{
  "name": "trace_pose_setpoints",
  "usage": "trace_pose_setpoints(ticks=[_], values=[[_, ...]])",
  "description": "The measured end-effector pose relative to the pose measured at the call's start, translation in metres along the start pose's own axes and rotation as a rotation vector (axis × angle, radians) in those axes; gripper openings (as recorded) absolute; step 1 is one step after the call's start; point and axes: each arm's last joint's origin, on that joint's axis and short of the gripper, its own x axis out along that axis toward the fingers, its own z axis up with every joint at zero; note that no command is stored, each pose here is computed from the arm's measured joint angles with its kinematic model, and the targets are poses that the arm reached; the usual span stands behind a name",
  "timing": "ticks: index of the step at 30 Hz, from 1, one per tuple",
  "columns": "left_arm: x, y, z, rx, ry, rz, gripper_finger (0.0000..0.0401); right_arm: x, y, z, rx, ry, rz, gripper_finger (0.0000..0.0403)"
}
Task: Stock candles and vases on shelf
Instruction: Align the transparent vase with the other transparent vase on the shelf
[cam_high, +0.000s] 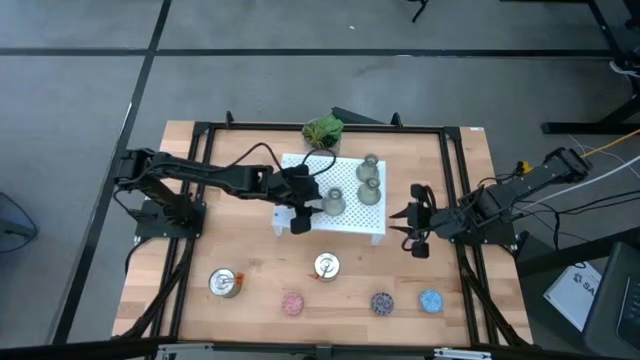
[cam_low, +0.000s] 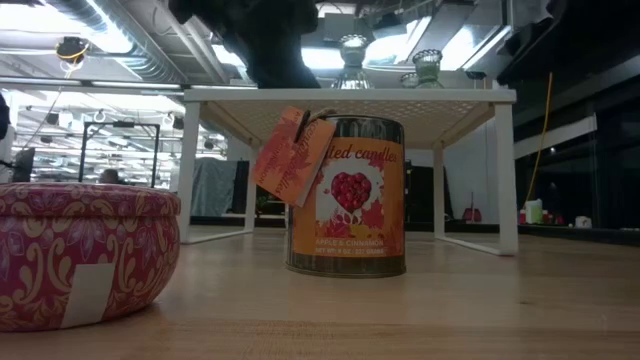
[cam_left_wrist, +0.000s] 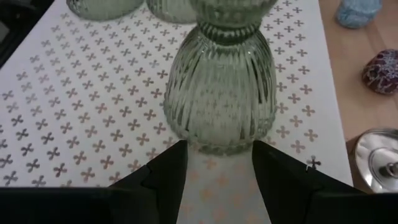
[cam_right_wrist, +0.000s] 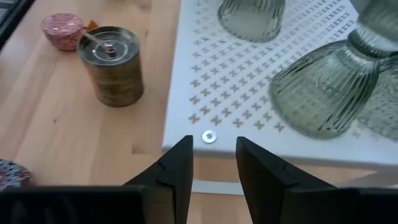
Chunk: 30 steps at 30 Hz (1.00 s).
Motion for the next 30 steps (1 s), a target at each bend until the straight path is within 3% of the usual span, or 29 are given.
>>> trace_pose_setpoints(ticks=[12,30], values=[[-0.001,0.000,0.006,0.097,-0.066,-0.073,0.0178,0.004,-0.009,0.002,0.032,-0.002,-0.044,0.0124],[-0.003,-0.004,0.018,0.145,-0.194,-0.080,0.0178,0.009,-0.022,0.008,0.101,-0.036,-0.096,0.0124]])
